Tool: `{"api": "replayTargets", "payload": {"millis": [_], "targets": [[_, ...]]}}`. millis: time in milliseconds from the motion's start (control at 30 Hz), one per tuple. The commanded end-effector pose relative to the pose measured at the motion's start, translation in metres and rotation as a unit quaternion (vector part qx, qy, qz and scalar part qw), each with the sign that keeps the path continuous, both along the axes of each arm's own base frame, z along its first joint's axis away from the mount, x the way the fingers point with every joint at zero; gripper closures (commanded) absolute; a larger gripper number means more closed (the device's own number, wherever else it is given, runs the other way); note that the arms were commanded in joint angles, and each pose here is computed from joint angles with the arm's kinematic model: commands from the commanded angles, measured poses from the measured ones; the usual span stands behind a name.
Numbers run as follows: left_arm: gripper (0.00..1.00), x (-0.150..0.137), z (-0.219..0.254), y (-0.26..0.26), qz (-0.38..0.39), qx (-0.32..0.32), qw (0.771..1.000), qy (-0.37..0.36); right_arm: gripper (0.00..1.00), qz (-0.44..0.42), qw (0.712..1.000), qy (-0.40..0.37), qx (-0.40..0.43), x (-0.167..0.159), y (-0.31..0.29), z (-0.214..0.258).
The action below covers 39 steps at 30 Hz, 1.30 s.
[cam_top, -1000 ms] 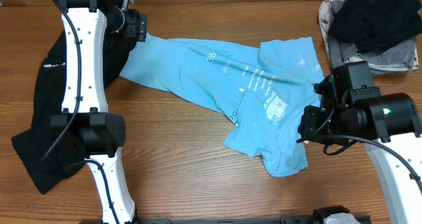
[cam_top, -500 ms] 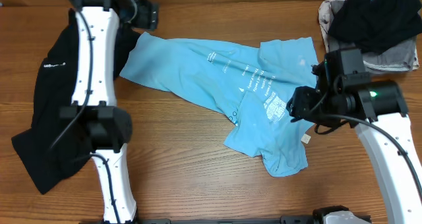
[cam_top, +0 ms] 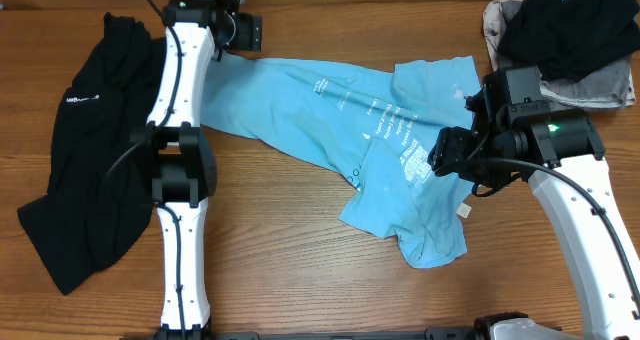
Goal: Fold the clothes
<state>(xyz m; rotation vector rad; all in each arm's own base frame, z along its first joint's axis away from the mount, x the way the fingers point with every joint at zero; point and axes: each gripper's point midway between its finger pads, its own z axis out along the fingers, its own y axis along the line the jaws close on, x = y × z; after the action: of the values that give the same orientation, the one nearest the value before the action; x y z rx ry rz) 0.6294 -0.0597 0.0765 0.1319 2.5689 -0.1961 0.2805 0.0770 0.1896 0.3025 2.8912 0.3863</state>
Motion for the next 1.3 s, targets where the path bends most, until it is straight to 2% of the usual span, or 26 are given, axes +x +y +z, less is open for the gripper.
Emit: {"api": "replayTargets", "payload": {"millis": [0, 133, 300, 433, 700, 900, 1133, 1233, 1267], "targets": [[0.13, 0.004, -0.032, 0.007, 0.038, -0.001, 0.999, 0.018, 0.33, 0.003, 1.0, -0.001, 0.002, 0.001, 0.001, 0.0], [0.14, 0.007, -0.047, 0.012, 0.059, 0.002, 0.998, 0.021, 0.32, 0.003, 1.0, -0.002, 0.002, 0.001, 0.001, 0.0], [0.22, 0.001, -0.058, 0.016, 0.078, 0.004, 0.996, 0.041, 0.32, 0.003, 1.0, -0.002, 0.002, 0.001, 0.001, 0.0], [0.21, -0.004, -0.061, 0.03, 0.112, 0.027, 0.992, 0.051, 0.29, 0.003, 1.0, -0.002, 0.002, 0.001, 0.001, 0.0], [0.22, -0.005, -0.061, 0.045, 0.131, 0.043, 0.989, 0.052, 0.28, 0.003, 1.0, -0.003, 0.002, 0.001, 0.001, 0.0], [0.32, -0.01, -0.072, 0.05, 0.134, 0.05, 0.987, 0.068, 0.28, 0.003, 1.0, -0.004, 0.003, 0.002, 0.001, 0.001], [0.33, -0.017, -0.101, 0.05, 0.133, 0.054, 0.985, 0.093, 0.28, 0.003, 1.0, -0.005, 0.002, 0.002, 0.001, 0.001], [0.38, -0.017, -0.101, 0.05, 0.133, 0.054, 0.985, 0.092, 0.28, 0.003, 1.0, -0.01, 0.003, 0.005, 0.002, 0.002], [0.42, -0.015, -0.1, 0.05, 0.133, 0.054, 0.986, 0.088, 0.28, 0.003, 1.0, -0.013, 0.004, 0.006, 0.002, 0.002]]}}
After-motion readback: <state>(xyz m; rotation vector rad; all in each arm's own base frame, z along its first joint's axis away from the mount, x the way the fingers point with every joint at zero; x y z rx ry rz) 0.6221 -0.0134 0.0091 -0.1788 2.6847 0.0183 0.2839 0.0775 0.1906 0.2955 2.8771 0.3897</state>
